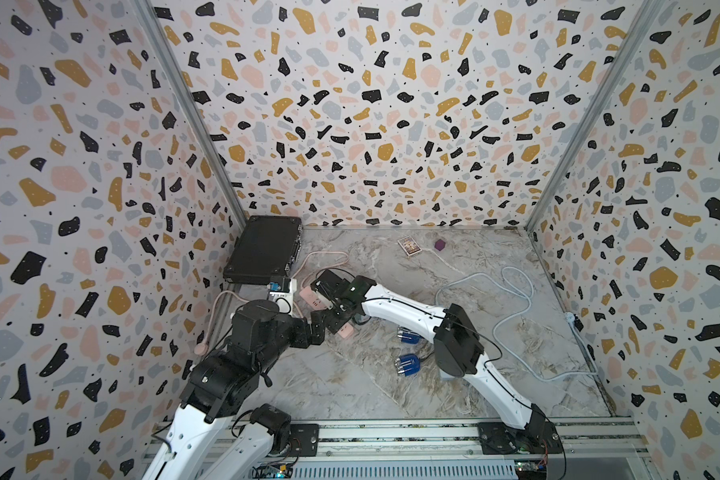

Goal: Unplug the electric shaver
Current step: Move the socket to the center of the board, then pick up the electric shaver from the center of the board.

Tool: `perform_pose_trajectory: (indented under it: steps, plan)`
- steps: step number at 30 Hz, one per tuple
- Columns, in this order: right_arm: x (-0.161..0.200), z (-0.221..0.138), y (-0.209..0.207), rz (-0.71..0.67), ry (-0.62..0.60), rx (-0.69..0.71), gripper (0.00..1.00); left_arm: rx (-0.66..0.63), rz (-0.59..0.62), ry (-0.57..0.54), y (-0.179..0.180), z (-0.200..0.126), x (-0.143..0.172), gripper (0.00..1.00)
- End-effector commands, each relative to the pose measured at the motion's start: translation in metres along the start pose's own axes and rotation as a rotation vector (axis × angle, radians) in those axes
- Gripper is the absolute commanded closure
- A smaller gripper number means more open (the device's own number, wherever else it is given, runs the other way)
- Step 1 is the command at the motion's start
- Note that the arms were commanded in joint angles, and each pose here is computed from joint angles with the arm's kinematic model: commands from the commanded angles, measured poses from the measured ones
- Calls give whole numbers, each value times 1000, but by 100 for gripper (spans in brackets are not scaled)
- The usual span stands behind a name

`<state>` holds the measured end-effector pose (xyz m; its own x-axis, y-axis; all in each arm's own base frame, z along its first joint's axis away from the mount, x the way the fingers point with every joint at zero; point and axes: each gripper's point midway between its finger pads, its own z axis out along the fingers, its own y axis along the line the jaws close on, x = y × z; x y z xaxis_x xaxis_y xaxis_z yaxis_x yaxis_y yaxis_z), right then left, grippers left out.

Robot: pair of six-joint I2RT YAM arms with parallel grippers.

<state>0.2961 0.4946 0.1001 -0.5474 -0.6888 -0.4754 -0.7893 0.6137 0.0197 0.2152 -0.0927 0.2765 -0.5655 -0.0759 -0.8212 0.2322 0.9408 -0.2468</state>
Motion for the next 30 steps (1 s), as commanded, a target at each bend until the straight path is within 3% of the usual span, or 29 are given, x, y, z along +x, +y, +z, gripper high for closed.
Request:
perform_pose_trajectory:
  steps: [1, 2, 6, 8, 12, 16, 22, 27, 30]
  plan:
    - [-39, -100, -12, 10, -228, 33, 26, 65, 4, -65, -13, -2, -18, 0]
    - [-32, -111, -35, 41, -235, 70, 26, 98, -4, -58, -19, 0, -18, 0]
    - [12, -148, -64, 77, -233, 146, 25, 296, 3, 7, -53, 16, -7, 0]
    - [46, -158, -82, 111, -211, 185, 25, 387, 59, 30, -69, 21, 4, 0]
    - [107, -181, -120, 205, -191, 266, 24, 437, 144, -5, -84, 23, 14, 0]
    - [155, -199, -142, 268, -171, 304, 25, 507, 194, 95, -101, 41, 30, 0]
    - [199, -212, -143, 316, -146, 316, 25, 437, 439, 176, -118, 82, 75, 0]
    - [223, -245, -157, 359, -185, 411, 23, 373, 549, 142, -130, 102, 93, 0]
    - [237, -263, -165, 373, -198, 457, 20, 373, 619, 177, -141, 110, 105, 0]
